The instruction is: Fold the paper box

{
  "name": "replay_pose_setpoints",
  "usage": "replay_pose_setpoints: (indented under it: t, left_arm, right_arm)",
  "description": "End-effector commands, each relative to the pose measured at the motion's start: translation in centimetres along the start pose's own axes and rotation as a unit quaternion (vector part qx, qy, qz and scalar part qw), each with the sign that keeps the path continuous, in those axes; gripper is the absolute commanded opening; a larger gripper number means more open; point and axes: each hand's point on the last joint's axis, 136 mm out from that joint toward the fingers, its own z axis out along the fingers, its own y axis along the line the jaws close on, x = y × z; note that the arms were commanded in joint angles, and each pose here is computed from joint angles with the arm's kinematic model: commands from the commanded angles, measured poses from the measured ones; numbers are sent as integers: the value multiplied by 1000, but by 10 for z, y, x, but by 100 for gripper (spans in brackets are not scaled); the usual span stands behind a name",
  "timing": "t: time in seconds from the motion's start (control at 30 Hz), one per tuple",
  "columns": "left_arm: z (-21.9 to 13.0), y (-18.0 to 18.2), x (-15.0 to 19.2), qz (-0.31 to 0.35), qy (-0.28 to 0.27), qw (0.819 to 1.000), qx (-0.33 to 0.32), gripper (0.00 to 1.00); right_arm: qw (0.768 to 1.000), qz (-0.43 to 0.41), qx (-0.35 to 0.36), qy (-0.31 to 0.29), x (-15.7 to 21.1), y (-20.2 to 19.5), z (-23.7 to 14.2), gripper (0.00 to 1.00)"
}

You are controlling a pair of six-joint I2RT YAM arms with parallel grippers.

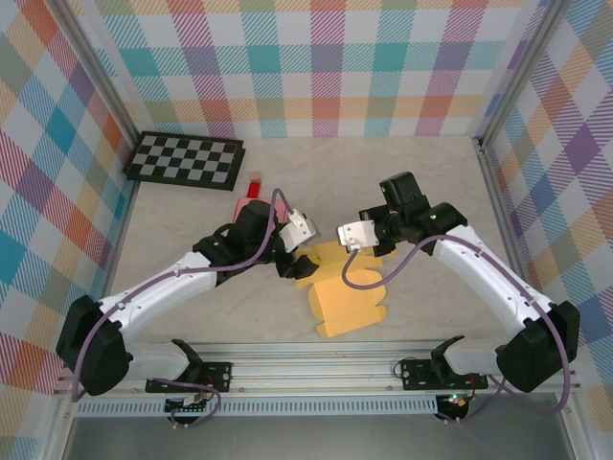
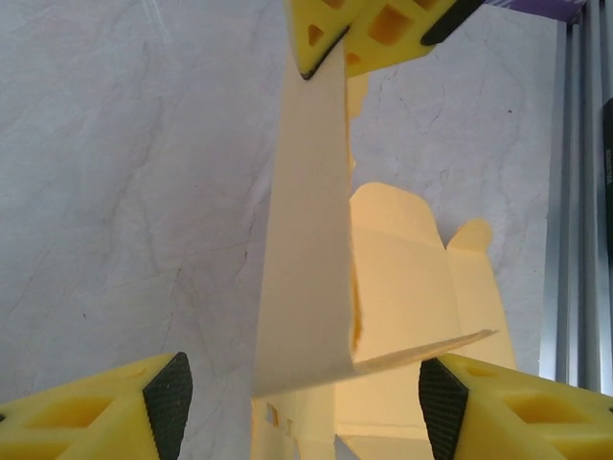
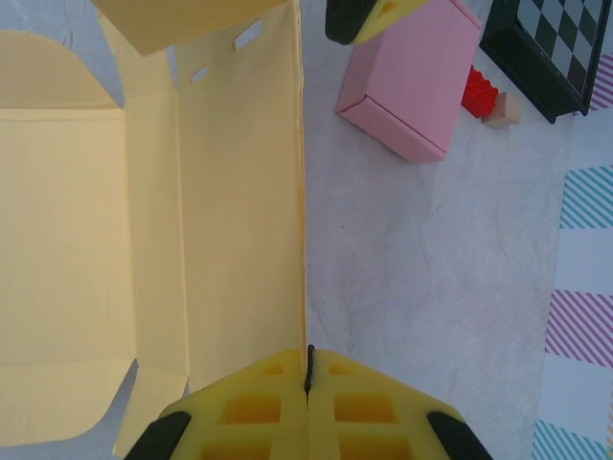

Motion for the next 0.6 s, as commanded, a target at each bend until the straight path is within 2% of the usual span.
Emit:
replay_pose_setpoints:
  t: [0.0, 0.1, 0.13, 0.17, 0.2, 0.23, 0.27, 0.33, 0.4, 0.47, 0.5, 0.53, 0.57]
  left_arm:
    - [1, 5, -19, 23, -15, 1000, -10, 65]
    - [4, 8, -28, 28, -19, 999, -13, 63]
    - [5, 8, -30, 29, -21, 999, -9, 57]
    - [6, 7, -33, 30, -23, 999, -3, 47]
    - [7, 6, -34, 30, -23, 999, 1, 28]
    - [8, 6, -34, 30, -22, 999, 3, 16]
    - [9, 5, -34, 31, -21, 999, 4, 7]
    - [11, 5, -29, 33, -15, 999, 3, 0]
    - [12, 9, -24, 27, -8, 1000, -9, 4]
    - [9, 20, -20, 8, -4, 999, -46, 25]
    - [5, 28, -18, -8, -5, 997, -73, 43]
    - [0, 37, -17, -28, -11, 994, -103, 54]
    - [-5, 46, -14, -52, -14, 990, -131, 61]
  right_arm:
    - [999, 3, -2, -44, -21, 0, -11, 0]
    - [999, 5, -9, -52, -24, 5, -12, 0]
    - [999, 6, -10, -52, -24, 6, -12, 0]
    - [999, 7, -12, -52, -24, 7, -11, 0]
    - [999, 8, -13, -50, -23, 8, -11, 0]
    - [999, 9, -14, -46, -21, 9, -10, 0]
    - [999, 10, -14, -40, -18, 9, -9, 0]
    - [999, 14, -12, -26, -12, 9, -6, 0]
    - [999, 26, 1, -20, -10, 2, -5, 0]
    - [999, 44, 22, -8, -4, -8, -6, 0]
    - [998, 52, 35, 2, 2, -13, -5, 0]
    - [997, 58, 50, 15, 7, -18, -4, 0]
    - [996, 61, 63, 25, 12, -22, -3, 0]
